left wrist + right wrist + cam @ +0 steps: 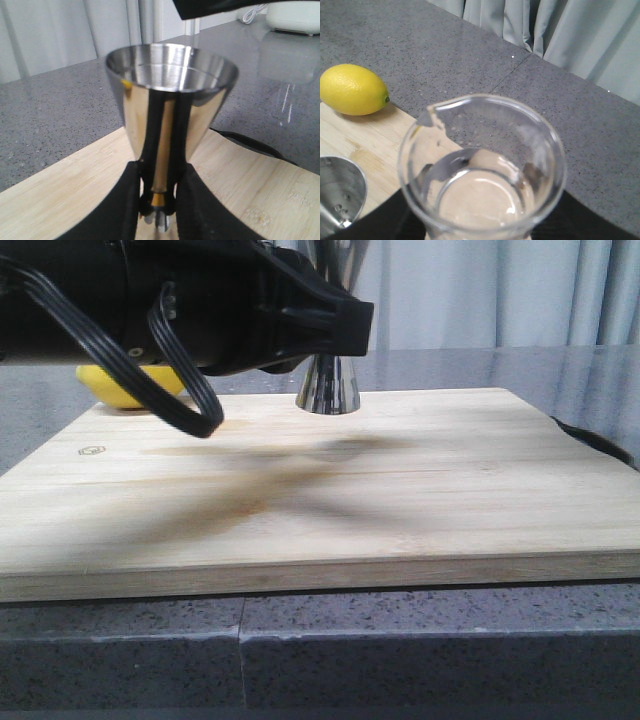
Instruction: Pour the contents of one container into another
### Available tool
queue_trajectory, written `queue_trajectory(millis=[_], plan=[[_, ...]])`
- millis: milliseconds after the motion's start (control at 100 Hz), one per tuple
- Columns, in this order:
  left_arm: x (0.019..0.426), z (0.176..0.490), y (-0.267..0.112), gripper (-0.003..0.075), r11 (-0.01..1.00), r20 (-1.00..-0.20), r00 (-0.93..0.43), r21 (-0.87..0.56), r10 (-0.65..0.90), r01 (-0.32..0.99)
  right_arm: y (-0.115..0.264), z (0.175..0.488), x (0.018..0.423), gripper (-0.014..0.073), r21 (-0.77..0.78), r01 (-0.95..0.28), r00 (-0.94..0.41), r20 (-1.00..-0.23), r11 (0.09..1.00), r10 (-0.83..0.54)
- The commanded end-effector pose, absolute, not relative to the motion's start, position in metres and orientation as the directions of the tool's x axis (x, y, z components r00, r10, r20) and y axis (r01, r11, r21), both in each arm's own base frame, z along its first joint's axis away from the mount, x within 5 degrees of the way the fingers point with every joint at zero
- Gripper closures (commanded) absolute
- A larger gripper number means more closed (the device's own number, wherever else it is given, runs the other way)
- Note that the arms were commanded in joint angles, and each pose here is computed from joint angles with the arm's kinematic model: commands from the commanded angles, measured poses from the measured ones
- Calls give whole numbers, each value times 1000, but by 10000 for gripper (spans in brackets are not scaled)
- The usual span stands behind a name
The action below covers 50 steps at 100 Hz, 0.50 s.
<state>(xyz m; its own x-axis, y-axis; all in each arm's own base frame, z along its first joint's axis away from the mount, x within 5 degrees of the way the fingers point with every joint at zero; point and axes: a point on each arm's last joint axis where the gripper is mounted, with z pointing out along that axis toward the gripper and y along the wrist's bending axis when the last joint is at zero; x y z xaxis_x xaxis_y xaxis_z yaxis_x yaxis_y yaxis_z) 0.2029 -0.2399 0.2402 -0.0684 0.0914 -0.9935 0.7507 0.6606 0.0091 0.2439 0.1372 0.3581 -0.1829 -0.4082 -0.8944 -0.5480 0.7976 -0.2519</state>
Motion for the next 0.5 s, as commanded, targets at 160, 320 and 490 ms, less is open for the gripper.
queue_trajectory(millis=[160, 320, 490], plan=[[201, 269, -240, 739, 659, -999, 24, -1, -30, 752, 133, 392, 233, 389, -351, -510, -23, -907, 786, -420], [201, 269, -240, 739, 659, -999, 24, -1, -30, 752, 134, 394, 227, 389, -364, -513, -18, -901, 778, -433], [201, 269, -240, 739, 659, -999, 24, -1, -30, 752, 138, 393, 220, 389, -378, -534, -27, -887, 756, -462]])
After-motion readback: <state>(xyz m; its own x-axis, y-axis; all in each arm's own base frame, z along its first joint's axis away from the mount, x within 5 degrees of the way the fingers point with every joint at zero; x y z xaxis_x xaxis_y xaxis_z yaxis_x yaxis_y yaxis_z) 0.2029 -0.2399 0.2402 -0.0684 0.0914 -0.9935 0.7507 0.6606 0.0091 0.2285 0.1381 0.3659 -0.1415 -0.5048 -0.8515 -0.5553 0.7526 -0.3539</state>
